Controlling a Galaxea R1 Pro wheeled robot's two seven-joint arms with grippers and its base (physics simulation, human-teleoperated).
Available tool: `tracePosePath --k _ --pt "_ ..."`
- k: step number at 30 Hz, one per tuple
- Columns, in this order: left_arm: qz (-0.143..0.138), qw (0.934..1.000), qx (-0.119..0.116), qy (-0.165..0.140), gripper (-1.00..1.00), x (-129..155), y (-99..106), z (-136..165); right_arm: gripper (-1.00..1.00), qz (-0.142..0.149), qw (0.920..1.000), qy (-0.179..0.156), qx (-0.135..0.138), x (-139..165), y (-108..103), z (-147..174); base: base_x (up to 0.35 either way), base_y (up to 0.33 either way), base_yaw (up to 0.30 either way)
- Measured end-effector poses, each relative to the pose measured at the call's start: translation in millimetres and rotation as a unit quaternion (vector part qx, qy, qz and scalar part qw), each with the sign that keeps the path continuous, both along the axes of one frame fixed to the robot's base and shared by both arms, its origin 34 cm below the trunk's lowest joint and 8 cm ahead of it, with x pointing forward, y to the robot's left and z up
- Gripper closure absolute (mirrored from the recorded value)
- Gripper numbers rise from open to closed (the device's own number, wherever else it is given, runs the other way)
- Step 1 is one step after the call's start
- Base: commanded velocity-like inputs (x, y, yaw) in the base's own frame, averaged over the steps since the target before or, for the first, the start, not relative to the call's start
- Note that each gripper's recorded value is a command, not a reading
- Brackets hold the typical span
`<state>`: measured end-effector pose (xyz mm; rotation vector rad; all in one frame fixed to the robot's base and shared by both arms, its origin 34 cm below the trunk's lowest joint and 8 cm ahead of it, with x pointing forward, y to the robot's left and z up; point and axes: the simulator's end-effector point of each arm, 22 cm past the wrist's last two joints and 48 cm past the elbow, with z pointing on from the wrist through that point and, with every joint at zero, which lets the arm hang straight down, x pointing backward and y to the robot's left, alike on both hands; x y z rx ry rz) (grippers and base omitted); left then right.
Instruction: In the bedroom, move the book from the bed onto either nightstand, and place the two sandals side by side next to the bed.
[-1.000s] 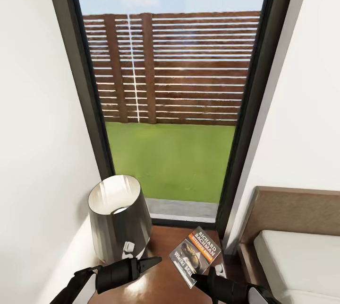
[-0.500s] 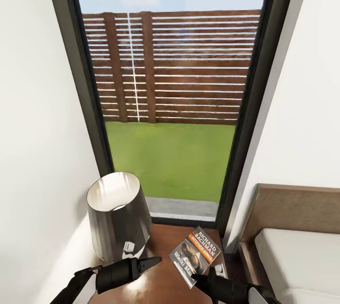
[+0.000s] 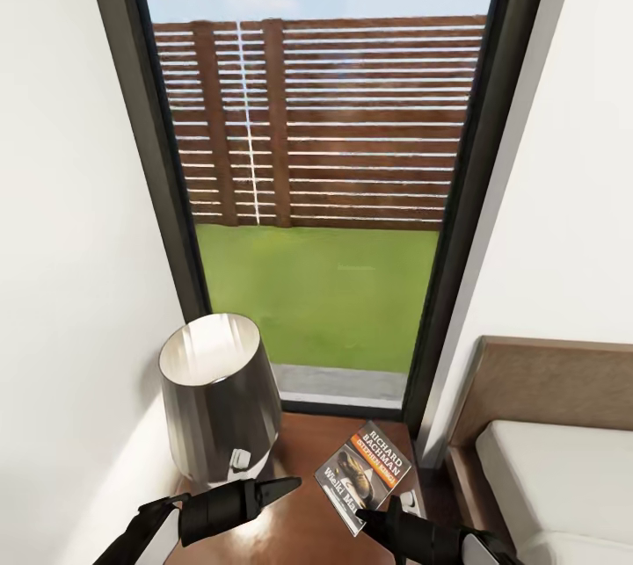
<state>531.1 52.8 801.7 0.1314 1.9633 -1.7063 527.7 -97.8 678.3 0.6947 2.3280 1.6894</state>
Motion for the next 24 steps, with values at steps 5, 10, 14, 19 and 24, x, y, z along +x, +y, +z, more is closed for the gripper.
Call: tracePosePath --k 5,10,14,19,24 --pt "0.000 1.0000 0.000 0.000 -1.00 -0.1 0.0 -8.1 1.00 0.000 1.0000 0.000 0.000 -0.1 0.0 -8.1 0.000 0.000 0.000" --pt "0.000 1.0000 0.000 0.000 -1.00 -0.2 -0.2 -16.4 1.00 0.000 1.0000 0.000 0.000 -0.3 0.0 -16.3 0.000 0.000 0.000" --pt "0.000 1.0000 -0.002 0.000 -1.00 -0.6 -2.5 -22.3 1.00 0.000 1.0000 0.000 0.000 -0.5 0.0 -23.0 0.000 0.000 0.000" --pt "0.000 1.0000 -0.002 0.000 -1.00 -1.0 -3.0 -30.6 1.00 0.000 1.0000 0.000 0.000 -0.9 0.0 -31.5 0.000 0.000 0.000" --pt "0.000 1.0000 -0.003 0.000 -1.00 -1.6 -3.1 -39.0 1.00 0.000 1.0000 0.000 0.000 -1.2 0.0 -40.1 0.000 0.000 0.000"
